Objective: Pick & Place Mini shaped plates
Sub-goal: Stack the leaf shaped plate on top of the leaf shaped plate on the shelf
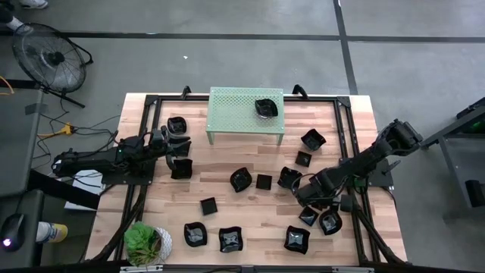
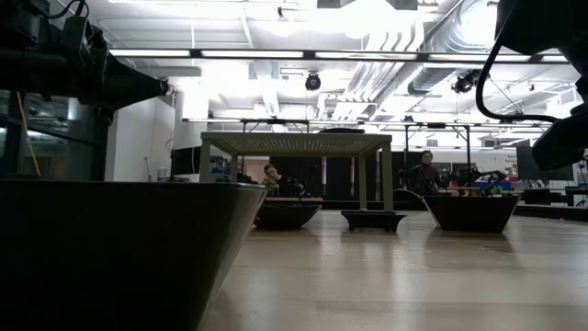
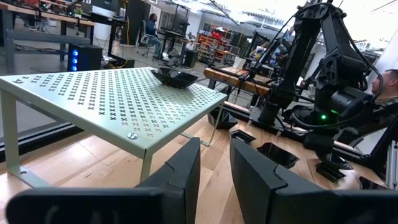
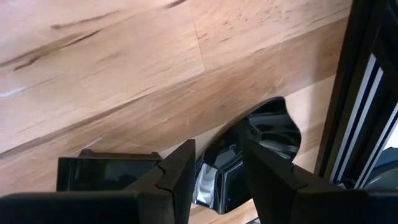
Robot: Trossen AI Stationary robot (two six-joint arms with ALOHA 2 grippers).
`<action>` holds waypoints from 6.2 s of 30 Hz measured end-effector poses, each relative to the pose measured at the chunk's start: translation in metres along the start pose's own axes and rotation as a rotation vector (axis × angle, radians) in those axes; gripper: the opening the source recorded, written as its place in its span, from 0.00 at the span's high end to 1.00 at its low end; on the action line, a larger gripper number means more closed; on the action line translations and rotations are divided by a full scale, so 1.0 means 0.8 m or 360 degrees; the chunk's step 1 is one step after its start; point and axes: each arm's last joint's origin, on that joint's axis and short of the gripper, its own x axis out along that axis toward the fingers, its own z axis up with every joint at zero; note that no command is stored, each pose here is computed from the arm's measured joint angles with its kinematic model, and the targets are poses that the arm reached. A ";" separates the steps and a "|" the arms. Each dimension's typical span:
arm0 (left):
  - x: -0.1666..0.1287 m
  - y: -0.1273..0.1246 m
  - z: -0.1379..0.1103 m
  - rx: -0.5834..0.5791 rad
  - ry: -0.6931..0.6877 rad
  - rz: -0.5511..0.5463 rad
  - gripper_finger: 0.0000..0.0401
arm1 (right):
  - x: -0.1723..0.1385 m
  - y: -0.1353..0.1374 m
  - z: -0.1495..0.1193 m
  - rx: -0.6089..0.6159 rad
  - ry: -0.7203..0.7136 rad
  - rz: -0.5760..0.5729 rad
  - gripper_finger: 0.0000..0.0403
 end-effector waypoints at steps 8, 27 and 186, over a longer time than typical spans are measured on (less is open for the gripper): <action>0.000 0.000 0.000 0.0000 -0.0001 0.0001 0.79 | 0.000 0.000 0.000 0.0004 -0.0002 -0.0008 0.68; 0.000 0.000 0.000 0.0000 -0.0001 0.0001 0.79 | 0.007 -0.002 0.004 -0.0002 0.0013 -0.0020 0.68; 0.000 0.000 0.000 0.0000 0.0000 0.0000 0.79 | -0.332 0.129 0.182 -0.4426 -0.2131 -0.1683 1.00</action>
